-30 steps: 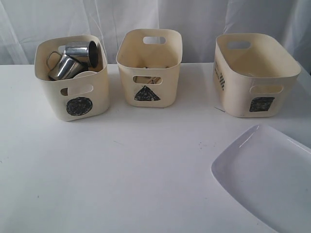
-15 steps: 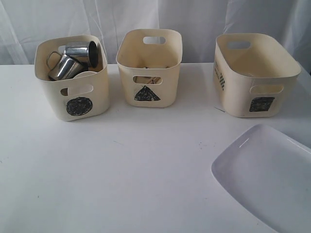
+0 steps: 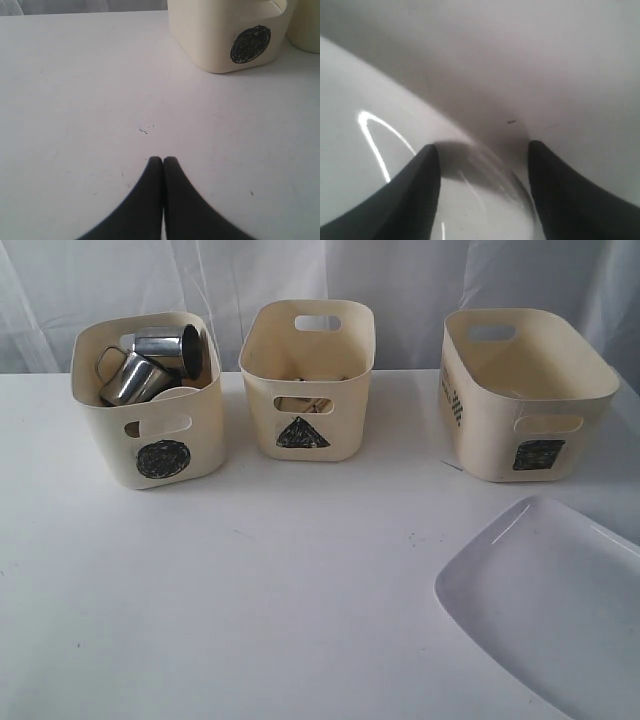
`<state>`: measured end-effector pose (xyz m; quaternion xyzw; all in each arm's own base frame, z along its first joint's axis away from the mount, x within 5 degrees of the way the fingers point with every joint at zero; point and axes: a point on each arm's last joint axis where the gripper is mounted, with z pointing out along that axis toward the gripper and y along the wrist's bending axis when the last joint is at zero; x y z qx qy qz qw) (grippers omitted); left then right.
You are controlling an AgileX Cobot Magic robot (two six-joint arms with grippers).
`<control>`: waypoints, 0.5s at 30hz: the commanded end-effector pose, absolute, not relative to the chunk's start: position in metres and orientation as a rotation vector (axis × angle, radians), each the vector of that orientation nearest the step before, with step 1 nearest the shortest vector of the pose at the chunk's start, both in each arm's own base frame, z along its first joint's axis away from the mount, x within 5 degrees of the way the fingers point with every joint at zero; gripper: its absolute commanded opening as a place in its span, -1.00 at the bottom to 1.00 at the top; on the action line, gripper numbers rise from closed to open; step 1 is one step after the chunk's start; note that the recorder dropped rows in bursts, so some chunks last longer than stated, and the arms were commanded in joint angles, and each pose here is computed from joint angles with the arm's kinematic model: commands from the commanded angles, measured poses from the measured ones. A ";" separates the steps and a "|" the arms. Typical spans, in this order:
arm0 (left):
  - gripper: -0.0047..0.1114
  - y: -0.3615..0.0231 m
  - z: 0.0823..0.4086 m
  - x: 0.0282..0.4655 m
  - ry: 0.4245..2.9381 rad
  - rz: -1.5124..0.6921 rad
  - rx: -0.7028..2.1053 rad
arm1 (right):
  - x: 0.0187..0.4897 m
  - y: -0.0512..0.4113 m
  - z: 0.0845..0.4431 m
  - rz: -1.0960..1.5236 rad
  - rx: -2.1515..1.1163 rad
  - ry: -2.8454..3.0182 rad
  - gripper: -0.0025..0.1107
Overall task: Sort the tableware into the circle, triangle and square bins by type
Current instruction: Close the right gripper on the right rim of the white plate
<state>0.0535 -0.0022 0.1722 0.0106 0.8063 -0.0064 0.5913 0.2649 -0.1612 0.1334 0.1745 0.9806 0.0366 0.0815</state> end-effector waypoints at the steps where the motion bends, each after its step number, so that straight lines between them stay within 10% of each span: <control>1: -0.92 -0.002 0.172 0.053 1.871 -0.021 0.025 | 0.267 -0.151 0.118 0.314 0.296 2.965 -0.20; 15: -0.92 -0.002 0.172 0.053 1.871 -0.021 0.025 | 0.262 -0.117 0.112 0.815 0.002 2.847 -0.69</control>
